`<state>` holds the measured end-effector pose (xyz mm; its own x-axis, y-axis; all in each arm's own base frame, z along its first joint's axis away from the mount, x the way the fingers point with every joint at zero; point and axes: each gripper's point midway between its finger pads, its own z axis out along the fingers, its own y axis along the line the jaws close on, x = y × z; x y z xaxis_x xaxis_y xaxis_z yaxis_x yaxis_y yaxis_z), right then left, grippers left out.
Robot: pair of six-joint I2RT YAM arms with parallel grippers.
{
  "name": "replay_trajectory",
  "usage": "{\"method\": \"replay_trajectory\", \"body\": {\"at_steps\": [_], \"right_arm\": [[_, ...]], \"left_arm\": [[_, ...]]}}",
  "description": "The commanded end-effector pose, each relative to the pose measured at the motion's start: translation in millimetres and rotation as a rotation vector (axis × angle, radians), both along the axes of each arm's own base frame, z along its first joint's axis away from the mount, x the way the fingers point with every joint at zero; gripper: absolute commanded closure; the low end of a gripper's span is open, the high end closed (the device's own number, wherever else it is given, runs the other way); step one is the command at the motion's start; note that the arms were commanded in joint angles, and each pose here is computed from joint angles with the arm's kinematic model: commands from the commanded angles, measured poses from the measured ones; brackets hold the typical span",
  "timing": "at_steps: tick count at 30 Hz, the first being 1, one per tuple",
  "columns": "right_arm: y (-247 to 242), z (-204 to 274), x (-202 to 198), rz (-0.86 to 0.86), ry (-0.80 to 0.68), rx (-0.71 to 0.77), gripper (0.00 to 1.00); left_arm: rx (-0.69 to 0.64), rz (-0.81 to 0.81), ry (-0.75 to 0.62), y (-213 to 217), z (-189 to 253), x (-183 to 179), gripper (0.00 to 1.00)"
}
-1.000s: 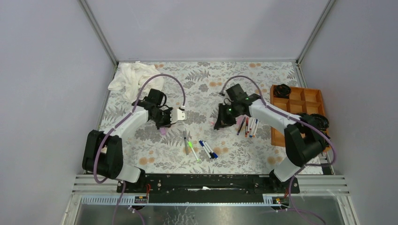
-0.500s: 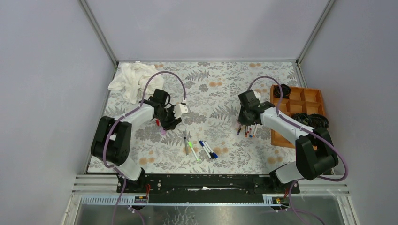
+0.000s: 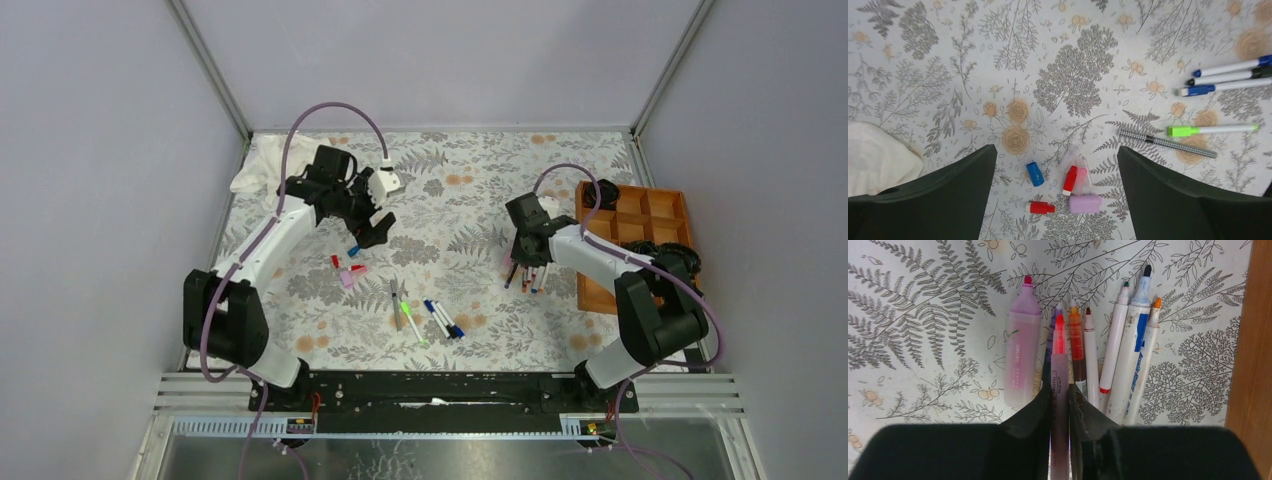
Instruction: Open the pen caps
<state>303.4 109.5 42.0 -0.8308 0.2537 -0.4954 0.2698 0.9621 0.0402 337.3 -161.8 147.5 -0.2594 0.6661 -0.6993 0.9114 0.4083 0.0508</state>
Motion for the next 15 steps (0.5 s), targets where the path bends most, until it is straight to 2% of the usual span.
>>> {"method": "replay_trajectory", "body": {"at_steps": [1,7,15], "right_arm": [[-7,-3,10,-0.022,-0.021,-0.033,0.78],[-4,1,12,-0.011,-0.023,-0.019,0.72],[8,35,15,0.038,-0.085,0.031,0.59]], "left_arm": [[-0.055,0.054,0.071,1,27,-15,0.02],[-0.063,0.091,0.026,9,46,-18,0.02],[-0.041,0.181,-0.015,22,60,-15,0.02]]}}
